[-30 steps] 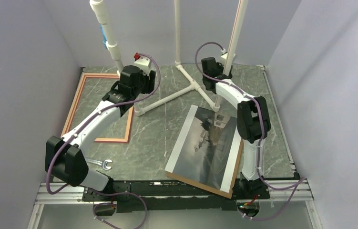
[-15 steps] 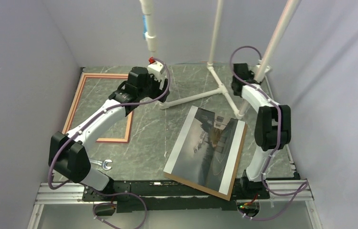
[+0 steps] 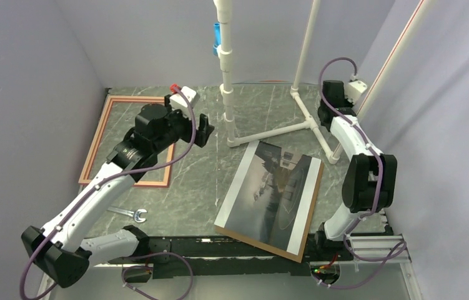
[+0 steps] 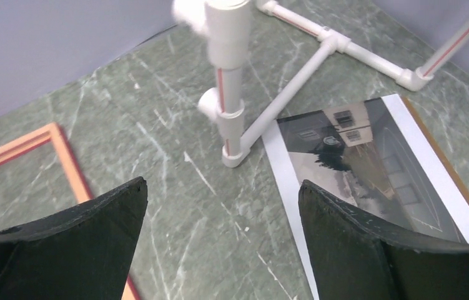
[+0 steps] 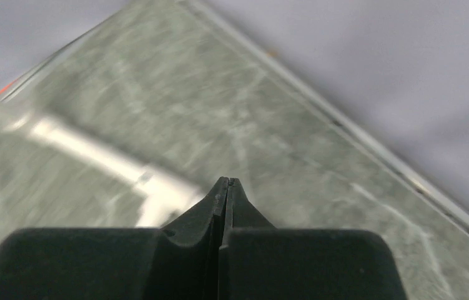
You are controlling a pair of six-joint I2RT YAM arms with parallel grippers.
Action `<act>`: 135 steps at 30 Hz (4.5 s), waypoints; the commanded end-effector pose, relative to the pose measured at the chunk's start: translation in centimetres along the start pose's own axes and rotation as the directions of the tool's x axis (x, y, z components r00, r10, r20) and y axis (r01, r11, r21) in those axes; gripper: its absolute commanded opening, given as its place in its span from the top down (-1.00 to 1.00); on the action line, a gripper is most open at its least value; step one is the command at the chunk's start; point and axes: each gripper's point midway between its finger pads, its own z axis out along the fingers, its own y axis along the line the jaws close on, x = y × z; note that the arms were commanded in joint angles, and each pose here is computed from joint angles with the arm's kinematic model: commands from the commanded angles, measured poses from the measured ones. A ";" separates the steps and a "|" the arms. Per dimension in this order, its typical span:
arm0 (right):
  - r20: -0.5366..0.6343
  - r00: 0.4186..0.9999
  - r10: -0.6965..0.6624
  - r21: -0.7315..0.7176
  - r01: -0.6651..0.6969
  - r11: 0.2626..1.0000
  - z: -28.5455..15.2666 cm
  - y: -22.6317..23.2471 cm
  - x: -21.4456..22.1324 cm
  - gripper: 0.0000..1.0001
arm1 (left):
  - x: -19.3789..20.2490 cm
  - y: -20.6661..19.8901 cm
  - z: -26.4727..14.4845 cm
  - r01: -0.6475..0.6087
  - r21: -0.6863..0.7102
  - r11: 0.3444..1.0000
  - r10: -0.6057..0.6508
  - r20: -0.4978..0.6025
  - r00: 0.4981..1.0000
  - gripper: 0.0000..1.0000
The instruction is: Put the photo into the frame
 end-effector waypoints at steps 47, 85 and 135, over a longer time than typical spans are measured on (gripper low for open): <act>0.355 0.911 -0.207 -0.720 0.408 0.561 -29.9 26.3 14.5 1.00 | 14.7 15.9 -9.1 0.064 -0.627 0.776 -0.302 -0.281 0.911 -0.99; 0.060 0.962 -0.267 -0.913 0.161 0.375 -29.5 17.8 13.4 0.39 | 20.5 13.9 -5.7 0.233 -0.631 0.740 -0.559 -0.384 0.735 -0.99; -0.360 0.806 -0.469 -0.867 -0.103 0.488 -30.6 -1.9 23.2 -0.27 | 28.7 -6.1 7.6 0.275 -0.413 0.868 -0.496 -0.729 0.471 0.22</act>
